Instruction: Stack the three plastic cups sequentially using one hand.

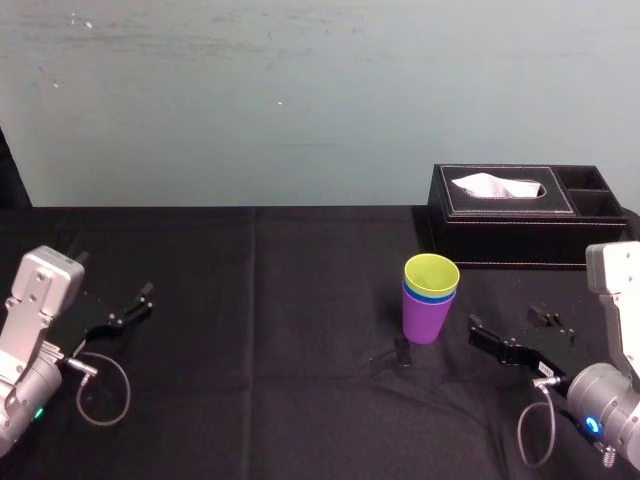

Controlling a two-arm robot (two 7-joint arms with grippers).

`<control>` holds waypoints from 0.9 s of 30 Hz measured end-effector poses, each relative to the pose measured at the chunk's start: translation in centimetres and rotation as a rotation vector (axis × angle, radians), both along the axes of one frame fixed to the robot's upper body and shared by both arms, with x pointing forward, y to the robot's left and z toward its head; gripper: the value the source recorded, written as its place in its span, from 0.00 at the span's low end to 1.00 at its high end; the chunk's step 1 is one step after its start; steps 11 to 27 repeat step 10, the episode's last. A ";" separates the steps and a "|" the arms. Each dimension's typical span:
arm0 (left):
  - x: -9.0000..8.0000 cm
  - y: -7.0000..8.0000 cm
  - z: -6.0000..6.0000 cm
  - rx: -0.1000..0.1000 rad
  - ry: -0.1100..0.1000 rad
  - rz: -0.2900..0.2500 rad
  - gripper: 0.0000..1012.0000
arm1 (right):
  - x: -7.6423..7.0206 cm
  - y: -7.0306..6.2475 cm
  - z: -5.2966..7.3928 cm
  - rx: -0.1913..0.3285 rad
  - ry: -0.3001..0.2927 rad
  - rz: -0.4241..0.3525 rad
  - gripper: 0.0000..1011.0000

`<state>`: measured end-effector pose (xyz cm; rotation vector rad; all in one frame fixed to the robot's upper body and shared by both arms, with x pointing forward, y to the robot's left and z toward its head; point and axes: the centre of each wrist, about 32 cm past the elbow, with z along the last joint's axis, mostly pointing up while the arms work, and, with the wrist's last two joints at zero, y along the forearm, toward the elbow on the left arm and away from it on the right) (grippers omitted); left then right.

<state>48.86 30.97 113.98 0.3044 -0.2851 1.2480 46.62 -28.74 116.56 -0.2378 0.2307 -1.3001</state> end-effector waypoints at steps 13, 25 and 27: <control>0.0 0.0 0.0 0.000 0.000 0.000 0.99 | 0.0 0.0 0.0 0.000 0.000 0.000 0.99; 0.0 0.0 0.0 0.000 0.000 0.000 0.99 | 0.0 0.0 0.0 0.000 0.000 0.000 0.99; 0.0 0.0 0.0 0.000 0.000 0.000 0.99 | 0.0 0.0 0.0 0.000 0.000 0.000 0.99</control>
